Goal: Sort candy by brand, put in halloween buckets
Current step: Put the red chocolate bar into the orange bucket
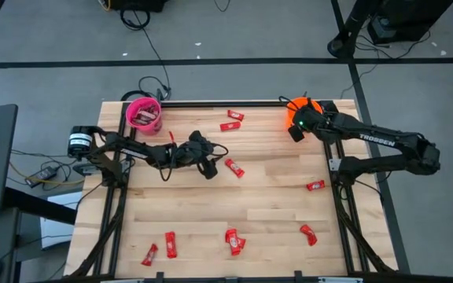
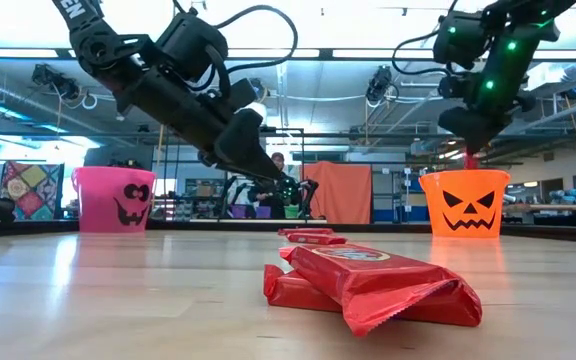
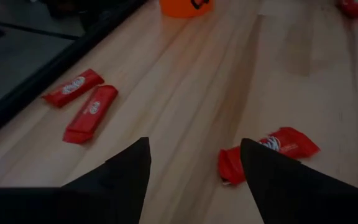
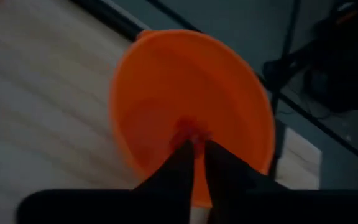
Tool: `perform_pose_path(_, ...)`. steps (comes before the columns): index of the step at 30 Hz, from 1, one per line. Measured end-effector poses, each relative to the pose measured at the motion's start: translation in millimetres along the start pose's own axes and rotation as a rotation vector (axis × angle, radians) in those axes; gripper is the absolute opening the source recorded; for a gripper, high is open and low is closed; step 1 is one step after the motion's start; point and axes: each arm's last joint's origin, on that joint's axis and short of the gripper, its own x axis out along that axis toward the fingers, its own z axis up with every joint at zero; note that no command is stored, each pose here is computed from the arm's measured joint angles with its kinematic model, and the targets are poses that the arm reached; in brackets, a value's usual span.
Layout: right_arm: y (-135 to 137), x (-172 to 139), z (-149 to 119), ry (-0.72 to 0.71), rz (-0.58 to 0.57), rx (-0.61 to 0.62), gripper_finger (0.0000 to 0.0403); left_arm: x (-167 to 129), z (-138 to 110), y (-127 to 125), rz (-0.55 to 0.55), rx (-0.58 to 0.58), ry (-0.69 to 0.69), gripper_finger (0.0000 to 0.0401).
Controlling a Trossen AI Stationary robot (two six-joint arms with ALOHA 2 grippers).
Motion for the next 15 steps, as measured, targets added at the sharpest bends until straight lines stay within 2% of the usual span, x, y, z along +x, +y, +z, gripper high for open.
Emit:
perform_pose_path(10,-4.3,-7.8,-0.6,-0.029,0.044,-0.005,0.0174,0.0,4.2,0.2,0.019,-0.014,-0.044,0.0250)
perform_pose_path(15,5.2,-26.8,-2.2,-0.110,0.216,-0.025,0.0197,-0.1,6.2,0.4,0.029,0.013,-0.064,0.0250)
